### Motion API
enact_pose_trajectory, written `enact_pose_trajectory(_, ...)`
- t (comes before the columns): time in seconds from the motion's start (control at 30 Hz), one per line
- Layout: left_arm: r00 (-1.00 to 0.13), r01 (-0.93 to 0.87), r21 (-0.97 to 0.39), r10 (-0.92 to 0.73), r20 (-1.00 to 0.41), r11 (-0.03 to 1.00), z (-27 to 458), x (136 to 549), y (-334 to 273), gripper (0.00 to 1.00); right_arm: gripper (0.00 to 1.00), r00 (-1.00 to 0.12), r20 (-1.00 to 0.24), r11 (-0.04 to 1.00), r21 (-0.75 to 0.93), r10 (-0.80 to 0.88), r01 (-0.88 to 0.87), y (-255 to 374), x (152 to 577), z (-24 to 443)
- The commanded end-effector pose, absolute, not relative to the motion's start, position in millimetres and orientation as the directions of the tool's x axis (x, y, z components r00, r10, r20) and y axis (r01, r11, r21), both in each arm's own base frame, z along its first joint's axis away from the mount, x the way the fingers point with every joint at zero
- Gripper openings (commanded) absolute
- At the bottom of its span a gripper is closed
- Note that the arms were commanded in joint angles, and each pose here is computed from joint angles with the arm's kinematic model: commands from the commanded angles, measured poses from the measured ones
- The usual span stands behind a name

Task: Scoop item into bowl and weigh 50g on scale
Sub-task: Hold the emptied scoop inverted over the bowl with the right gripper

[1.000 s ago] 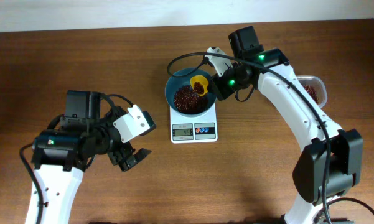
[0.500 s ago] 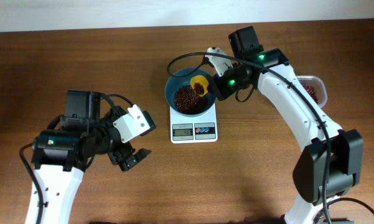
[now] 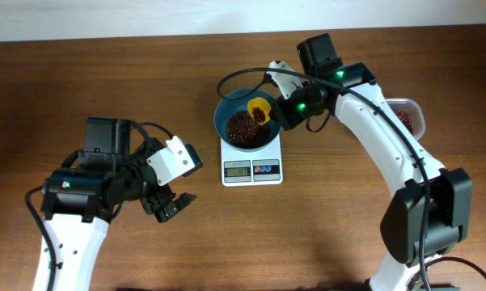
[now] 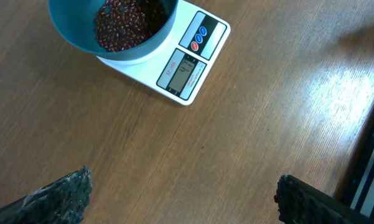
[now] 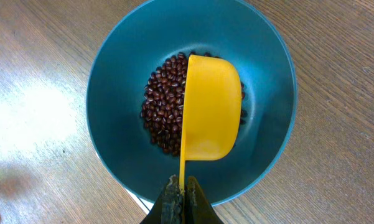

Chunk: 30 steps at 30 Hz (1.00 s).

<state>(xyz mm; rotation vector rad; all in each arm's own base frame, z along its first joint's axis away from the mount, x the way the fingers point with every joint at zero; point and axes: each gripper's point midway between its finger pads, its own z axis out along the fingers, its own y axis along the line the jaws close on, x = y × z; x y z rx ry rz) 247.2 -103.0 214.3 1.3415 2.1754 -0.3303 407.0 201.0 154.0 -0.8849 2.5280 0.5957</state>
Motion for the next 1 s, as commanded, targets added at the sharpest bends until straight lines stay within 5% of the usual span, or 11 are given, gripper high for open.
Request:
enact_pose_trajectory(0.0, -0.338, 0.879, 0.090, 0.744, -0.577, 0.469, 216, 247, -101, 0.99, 0.04, -0.692, -0.543, 0.701, 0.242, -0.475, -0.670, 206, 408, 180)
enact_pose_trajectory(0.97, -0.338, 0.879, 0.090, 0.744, -0.577, 0.469, 216, 247, -101, 0.99, 0.04, -0.694, -0.531, 0.695, 0.245, -0.487, -0.676, 210, 402, 180)
